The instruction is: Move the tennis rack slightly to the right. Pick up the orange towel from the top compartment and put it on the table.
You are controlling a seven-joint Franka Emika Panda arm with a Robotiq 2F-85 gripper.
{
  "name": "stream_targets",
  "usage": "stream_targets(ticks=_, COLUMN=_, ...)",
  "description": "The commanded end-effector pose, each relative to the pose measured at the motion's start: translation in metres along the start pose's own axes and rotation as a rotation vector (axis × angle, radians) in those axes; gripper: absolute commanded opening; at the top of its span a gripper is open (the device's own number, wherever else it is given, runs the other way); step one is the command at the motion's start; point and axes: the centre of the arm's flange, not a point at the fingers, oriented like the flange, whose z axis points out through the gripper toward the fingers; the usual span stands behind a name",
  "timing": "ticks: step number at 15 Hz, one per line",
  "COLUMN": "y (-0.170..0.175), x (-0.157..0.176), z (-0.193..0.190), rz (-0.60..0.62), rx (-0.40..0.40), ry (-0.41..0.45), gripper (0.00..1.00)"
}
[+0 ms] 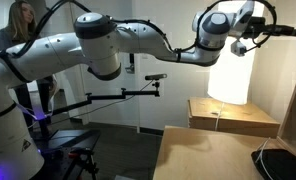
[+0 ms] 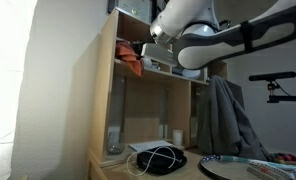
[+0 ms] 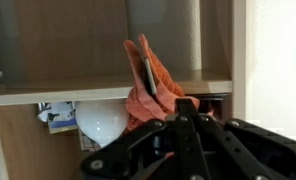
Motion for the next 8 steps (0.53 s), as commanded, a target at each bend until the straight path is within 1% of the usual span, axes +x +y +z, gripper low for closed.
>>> stream_targets(ticks=1, y=-0.019, x=0.003, z=-0.001, rz=-0.011, rx=0.043, ry=0.035, gripper=0.02)
stream_targets(ticks=4, y=-0.031, x=-0.005, z=-0.012, rz=-0.022, rx=0.070, ry=0.038, gripper=0.01)
stream_targets(ticks=8, y=-0.045, x=-0.018, z=-0.013, rz=-0.035, rx=0.093, ry=0.017, gripper=0.01)
